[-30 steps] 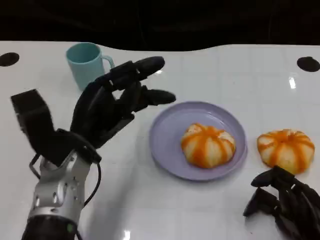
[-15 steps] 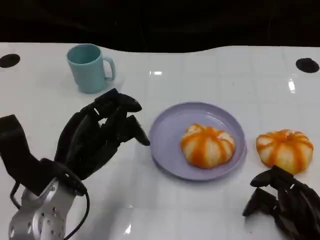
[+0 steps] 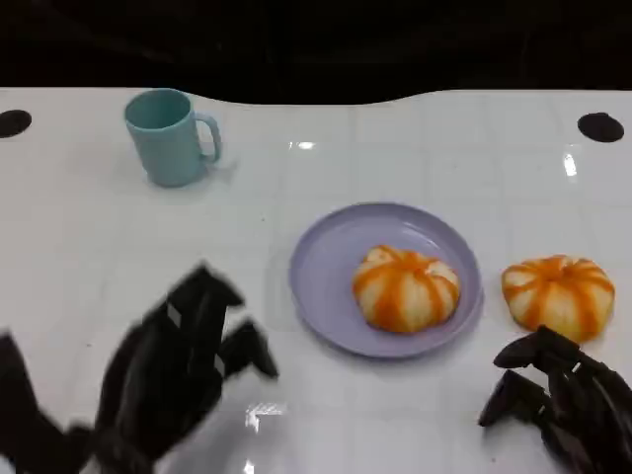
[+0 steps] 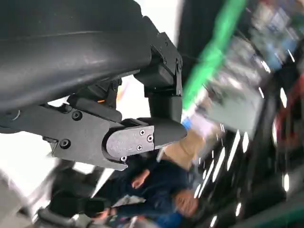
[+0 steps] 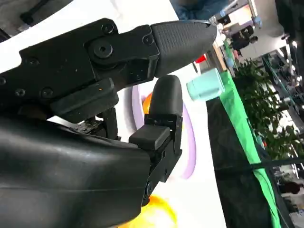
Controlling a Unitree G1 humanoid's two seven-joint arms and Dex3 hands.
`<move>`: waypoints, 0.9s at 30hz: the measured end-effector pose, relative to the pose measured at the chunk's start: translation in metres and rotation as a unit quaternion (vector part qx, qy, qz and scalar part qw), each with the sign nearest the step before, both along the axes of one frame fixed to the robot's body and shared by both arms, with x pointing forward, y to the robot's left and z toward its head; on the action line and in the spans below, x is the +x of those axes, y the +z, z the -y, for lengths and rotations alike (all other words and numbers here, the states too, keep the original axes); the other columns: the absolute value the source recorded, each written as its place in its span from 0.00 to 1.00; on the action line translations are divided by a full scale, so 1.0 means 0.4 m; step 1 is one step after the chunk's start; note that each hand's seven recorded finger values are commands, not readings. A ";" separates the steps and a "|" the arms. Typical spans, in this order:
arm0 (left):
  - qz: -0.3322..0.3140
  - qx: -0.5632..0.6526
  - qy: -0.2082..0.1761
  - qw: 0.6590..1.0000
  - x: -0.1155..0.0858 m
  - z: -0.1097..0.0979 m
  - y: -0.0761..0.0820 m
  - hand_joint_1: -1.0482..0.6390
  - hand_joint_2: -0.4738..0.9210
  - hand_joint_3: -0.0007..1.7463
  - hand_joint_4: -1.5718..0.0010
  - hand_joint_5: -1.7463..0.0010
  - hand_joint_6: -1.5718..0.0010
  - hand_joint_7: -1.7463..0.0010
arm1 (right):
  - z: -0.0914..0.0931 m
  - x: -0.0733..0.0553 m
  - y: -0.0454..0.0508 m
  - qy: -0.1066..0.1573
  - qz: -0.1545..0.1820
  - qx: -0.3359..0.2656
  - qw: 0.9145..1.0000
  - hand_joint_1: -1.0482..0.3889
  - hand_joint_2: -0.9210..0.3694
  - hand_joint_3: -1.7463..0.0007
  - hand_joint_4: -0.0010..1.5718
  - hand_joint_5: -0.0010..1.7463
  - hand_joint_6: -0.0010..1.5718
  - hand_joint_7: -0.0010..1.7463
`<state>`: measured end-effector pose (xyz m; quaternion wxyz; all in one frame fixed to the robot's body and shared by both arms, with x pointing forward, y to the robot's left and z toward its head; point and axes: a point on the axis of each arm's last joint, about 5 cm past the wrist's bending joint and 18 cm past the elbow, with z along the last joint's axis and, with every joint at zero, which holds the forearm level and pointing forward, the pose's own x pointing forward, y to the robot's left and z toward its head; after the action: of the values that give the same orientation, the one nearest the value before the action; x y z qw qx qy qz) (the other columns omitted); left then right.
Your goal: Grasp the bread from the table and place it into the plate.
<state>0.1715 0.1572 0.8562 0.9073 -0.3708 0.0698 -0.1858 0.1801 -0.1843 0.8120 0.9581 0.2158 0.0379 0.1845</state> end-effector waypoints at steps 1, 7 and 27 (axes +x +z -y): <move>-0.012 0.000 0.004 1.000 -0.011 -0.003 -0.007 0.31 1.00 0.23 0.49 0.00 0.67 0.00 | -0.001 0.001 0.000 0.002 0.001 0.001 1.000 0.35 0.00 0.86 0.41 0.86 0.37 0.70; 0.010 -0.014 0.007 1.000 -0.009 0.011 0.012 0.30 1.00 0.23 0.46 0.00 0.63 0.00 | -0.001 0.001 0.000 0.004 0.002 0.000 1.000 0.35 0.00 0.86 0.41 0.87 0.37 0.70; 0.016 -0.020 0.004 1.000 -0.006 0.014 0.010 0.30 1.00 0.19 0.47 0.00 0.64 0.00 | 0.002 -0.006 0.001 -0.002 0.001 -0.005 1.000 0.35 0.00 0.86 0.41 0.88 0.37 0.70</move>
<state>0.1692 0.1516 0.8602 0.9014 -0.3862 0.0500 -0.1895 0.1775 -0.1849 0.8123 0.9594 0.2114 0.0376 0.1828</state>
